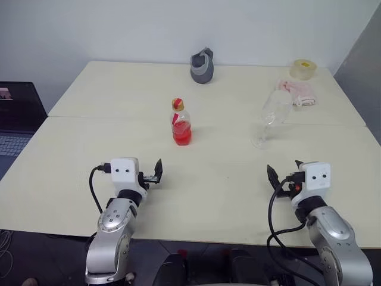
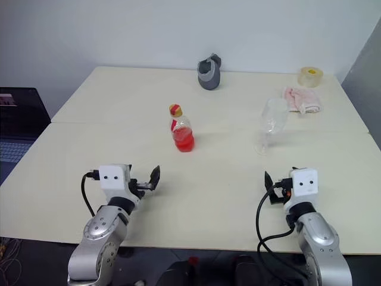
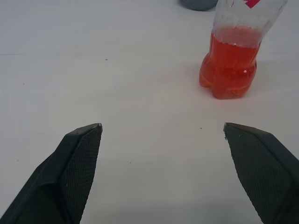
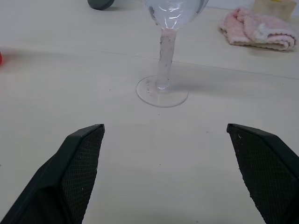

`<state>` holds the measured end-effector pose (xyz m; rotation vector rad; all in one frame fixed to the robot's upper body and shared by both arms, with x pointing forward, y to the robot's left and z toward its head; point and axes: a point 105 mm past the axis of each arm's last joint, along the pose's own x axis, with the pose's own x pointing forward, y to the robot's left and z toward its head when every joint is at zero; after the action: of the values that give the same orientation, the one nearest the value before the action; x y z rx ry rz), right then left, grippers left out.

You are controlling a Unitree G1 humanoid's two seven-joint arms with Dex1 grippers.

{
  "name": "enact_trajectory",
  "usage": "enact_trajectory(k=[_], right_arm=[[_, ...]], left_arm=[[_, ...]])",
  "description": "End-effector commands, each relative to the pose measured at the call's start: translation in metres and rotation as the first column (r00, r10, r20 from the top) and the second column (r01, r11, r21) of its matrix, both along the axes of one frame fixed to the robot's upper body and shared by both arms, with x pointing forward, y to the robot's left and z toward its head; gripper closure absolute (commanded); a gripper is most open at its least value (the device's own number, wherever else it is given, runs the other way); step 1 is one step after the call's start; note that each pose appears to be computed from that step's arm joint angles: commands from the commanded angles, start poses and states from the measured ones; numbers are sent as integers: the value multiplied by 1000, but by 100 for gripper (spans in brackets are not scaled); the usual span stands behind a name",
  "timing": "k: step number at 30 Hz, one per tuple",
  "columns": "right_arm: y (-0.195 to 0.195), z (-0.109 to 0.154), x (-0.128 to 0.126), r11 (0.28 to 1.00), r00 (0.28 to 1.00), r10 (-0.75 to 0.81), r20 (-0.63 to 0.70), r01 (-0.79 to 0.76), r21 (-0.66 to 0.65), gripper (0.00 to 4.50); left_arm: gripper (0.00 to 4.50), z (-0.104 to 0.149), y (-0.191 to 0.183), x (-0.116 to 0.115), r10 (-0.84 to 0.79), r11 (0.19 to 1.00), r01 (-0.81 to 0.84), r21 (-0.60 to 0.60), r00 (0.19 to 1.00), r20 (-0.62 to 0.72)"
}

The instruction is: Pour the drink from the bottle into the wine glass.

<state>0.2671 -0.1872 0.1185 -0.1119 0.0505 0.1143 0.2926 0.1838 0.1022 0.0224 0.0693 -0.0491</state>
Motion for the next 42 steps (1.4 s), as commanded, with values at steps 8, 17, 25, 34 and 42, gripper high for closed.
enact_trajectory(k=[8, 17, 25, 34, 42], right_arm=[[1, 10, -2, 1000, 999, 5, 42, -5, -3, 0], [-1, 15, 1, 1000, 998, 25, 55, -24, -8, 0], [7, 18, -2, 994, 993, 105, 59, -105, 6, 0], [16, 28, -3, 966, 964, 255, 77, -257, 13, 0], [47, 51, -16, 824, 822, 549, 148, -563, 70, 0]], left_arm=[[3, 12, -3, 0, -19, 999, 18, 28, 999, 45], [3, 12, -2, 0, -5, 1000, 5, 9, 999, 47], [3, 11, -4, 2, -35, 999, 34, 21, 999, 42], [3, 15, -12, 15, -137, 988, 132, 77, 989, 56], [3, 28, -15, 41, -219, 973, 209, 97, 969, 111]])
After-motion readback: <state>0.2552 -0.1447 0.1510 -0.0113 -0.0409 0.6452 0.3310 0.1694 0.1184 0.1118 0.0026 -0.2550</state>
